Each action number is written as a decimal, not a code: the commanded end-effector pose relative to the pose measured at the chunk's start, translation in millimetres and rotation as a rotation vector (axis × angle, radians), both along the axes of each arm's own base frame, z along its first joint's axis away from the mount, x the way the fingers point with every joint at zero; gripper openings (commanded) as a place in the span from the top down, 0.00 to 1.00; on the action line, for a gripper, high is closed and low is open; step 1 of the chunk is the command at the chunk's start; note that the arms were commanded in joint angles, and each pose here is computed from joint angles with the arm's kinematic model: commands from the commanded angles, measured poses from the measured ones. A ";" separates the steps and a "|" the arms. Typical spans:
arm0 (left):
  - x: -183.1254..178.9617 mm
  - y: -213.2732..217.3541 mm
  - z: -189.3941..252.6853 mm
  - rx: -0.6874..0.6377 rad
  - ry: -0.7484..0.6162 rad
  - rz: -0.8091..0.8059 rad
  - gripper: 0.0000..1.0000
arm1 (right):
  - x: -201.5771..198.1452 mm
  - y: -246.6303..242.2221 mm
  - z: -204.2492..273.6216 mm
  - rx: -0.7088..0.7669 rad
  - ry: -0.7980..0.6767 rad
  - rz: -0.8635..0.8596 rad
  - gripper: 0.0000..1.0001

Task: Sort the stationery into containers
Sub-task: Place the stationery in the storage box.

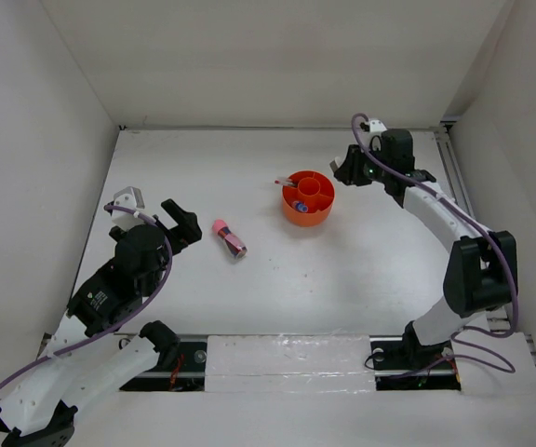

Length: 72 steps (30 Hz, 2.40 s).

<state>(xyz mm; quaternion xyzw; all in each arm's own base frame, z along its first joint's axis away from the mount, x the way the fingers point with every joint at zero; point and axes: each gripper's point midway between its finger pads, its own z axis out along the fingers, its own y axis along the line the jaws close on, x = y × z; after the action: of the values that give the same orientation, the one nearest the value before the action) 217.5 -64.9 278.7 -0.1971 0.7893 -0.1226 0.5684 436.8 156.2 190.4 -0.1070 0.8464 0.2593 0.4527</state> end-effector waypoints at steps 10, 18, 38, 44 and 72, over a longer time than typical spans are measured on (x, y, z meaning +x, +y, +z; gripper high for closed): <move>1.9 -0.2 4.7 -0.005 -0.021 -0.001 0.01 | 7.9 1.9 16.7 -0.375 -0.083 -0.193 1.00; 3.1 -1.2 2.9 0.001 -0.014 -0.001 0.01 | 15.2 2.2 2.7 -0.438 -0.057 -0.186 1.00; 2.8 -2.8 2.6 -0.002 -0.012 -0.010 0.01 | 11.2 10.8 -10.4 -0.527 -0.023 -0.136 1.00; 2.8 -2.8 2.6 -0.002 -0.012 -0.010 0.01 | 12.5 17.0 -18.6 -0.523 -0.015 -0.100 0.98; 2.8 -2.8 2.6 -0.002 -0.012 -0.010 0.01 | 15.6 35.4 -35.8 -0.549 -0.002 -0.002 0.88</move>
<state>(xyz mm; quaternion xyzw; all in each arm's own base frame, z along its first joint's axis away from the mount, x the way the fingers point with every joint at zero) 217.2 -66.8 278.2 -0.1937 0.7912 -0.1260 0.5663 441.6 179.7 134.0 -0.2167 0.8991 0.0088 0.3803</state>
